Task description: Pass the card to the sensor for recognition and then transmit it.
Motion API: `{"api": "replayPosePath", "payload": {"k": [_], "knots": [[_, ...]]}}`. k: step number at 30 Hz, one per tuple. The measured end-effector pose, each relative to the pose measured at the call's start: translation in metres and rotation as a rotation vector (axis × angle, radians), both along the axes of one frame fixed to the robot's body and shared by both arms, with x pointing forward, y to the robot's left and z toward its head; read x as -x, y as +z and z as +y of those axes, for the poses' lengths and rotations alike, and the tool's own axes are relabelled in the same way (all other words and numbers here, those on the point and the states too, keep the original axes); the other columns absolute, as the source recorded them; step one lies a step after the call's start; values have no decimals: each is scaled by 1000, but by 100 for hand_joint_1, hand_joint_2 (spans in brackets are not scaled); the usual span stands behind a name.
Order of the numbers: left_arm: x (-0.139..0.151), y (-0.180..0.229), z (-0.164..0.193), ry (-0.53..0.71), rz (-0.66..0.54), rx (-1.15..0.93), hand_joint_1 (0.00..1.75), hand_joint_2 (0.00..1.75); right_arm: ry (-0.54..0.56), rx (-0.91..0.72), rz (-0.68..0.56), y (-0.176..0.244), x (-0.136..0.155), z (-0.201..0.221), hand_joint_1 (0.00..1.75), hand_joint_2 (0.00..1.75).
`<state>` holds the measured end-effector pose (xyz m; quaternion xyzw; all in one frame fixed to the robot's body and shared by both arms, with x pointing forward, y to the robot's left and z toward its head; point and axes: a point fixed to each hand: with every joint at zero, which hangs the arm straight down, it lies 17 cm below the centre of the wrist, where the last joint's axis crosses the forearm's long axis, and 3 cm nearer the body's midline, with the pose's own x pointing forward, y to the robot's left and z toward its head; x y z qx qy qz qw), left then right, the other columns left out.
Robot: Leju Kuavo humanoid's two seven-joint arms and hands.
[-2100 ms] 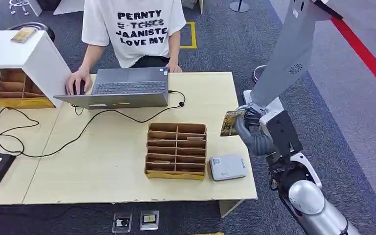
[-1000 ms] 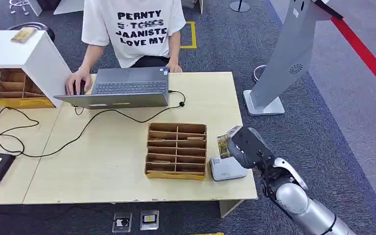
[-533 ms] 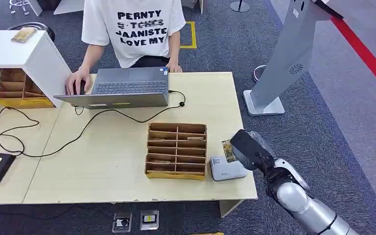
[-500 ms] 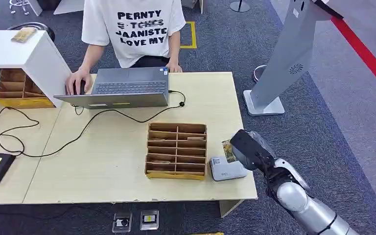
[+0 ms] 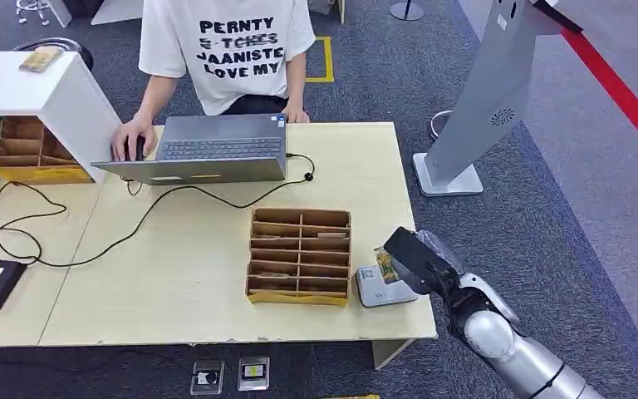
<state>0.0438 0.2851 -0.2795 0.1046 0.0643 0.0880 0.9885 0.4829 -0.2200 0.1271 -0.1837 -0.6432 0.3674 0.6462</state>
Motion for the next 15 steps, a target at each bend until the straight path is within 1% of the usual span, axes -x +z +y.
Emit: {"api": "replayPosePath", "payload": {"k": [15], "knots": [[-1, 0, 3, -20, -2, -8, 45, 175, -18, 38, 47, -25, -1, -6, 175, 175]]}}
